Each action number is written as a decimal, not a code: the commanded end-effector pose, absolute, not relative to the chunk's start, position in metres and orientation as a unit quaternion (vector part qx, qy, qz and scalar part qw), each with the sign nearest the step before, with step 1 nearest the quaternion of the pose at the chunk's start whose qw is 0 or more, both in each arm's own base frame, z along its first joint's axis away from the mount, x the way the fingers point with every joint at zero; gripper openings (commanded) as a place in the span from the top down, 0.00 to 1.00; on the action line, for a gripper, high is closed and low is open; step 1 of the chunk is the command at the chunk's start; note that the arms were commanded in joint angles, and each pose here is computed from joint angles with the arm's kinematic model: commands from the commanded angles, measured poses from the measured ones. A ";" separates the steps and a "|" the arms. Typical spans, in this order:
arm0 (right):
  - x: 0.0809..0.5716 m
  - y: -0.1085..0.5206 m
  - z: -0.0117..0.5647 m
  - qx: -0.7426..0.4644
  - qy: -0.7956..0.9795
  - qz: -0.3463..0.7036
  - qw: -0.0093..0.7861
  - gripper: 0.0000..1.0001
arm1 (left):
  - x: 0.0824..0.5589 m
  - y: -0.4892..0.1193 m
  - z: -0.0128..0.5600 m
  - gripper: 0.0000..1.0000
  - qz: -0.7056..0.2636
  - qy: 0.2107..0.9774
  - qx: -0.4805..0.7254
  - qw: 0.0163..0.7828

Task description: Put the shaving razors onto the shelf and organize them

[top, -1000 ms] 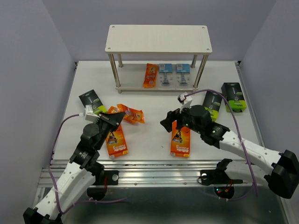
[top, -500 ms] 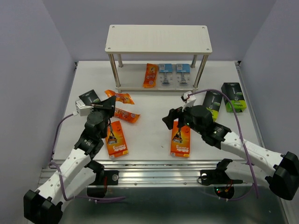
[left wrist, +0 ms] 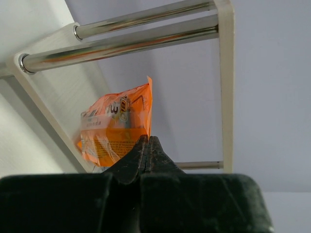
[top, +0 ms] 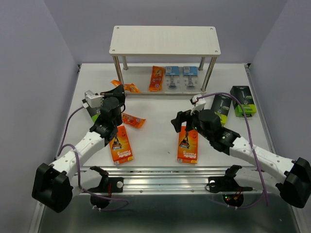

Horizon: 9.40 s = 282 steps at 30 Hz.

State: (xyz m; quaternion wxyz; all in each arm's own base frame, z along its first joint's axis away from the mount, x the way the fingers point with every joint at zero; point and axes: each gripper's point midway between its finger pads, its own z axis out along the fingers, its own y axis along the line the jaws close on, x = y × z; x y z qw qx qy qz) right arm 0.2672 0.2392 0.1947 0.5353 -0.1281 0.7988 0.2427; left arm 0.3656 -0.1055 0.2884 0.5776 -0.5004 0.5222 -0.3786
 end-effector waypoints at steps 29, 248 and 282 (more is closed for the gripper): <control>0.281 0.222 0.213 -0.105 0.779 0.205 0.584 0.00 | 0.463 -0.146 0.248 1.00 -0.323 0.439 -0.595 0.591; 0.274 0.231 0.206 -0.186 0.795 0.223 0.533 0.00 | 0.494 -0.181 0.133 1.00 -0.384 0.703 -0.392 0.453; 0.272 0.225 0.211 -0.179 0.790 0.223 0.543 0.00 | 0.532 -0.211 0.152 1.00 -0.401 0.703 -0.356 0.467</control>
